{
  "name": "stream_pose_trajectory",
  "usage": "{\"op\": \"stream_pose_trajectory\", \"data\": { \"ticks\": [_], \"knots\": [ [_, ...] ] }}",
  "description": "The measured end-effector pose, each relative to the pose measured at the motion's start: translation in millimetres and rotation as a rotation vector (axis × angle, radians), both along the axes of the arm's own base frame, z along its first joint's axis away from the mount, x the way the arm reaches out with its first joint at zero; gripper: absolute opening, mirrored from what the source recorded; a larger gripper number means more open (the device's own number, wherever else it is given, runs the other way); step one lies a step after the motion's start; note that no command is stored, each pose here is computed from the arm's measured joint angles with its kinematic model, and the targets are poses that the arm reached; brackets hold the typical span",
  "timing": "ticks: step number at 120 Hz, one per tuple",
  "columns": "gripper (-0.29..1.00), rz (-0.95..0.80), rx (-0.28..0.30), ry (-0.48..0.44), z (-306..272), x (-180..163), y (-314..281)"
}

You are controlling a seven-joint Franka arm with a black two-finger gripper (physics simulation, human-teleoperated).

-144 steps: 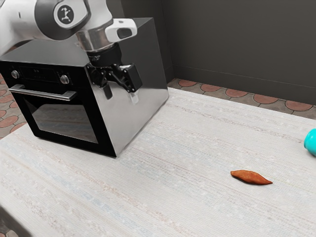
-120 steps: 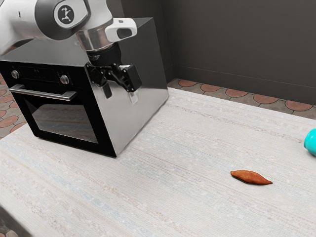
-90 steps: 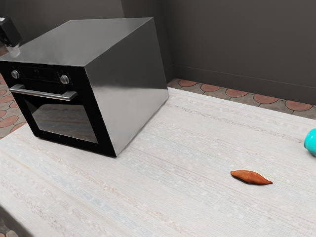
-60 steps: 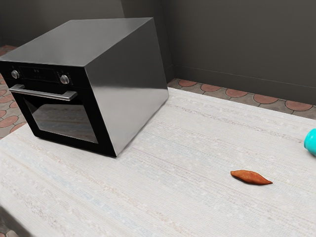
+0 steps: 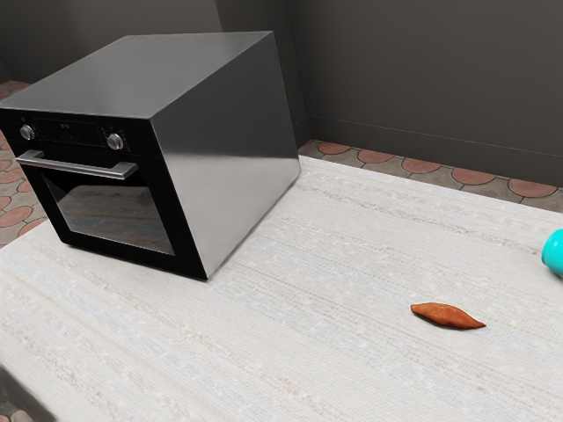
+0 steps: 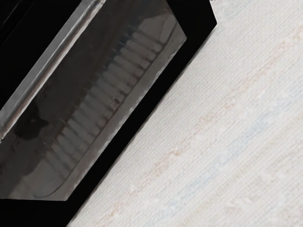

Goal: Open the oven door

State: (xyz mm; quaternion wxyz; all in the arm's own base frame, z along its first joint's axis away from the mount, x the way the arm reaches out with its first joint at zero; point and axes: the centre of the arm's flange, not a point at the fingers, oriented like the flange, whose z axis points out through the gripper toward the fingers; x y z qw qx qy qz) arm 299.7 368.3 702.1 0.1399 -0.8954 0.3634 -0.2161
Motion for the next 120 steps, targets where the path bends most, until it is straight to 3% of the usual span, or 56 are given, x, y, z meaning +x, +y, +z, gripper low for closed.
{"op": "stream_pose_trajectory", "data": {
  "ticks": [31, 62, 98, 120],
  "knots": [
    [0.7, -0.165, 0.126, -0.037, -16, 54, -3],
    [0.7, -0.273, 0.203, -0.018, -30, 103, 6],
    [0.7, -0.384, 0.254, 0.033, -54, 128, 6],
    [0.7, -0.391, 0.302, 0.014, -57, 130, 12]
  ]
}}
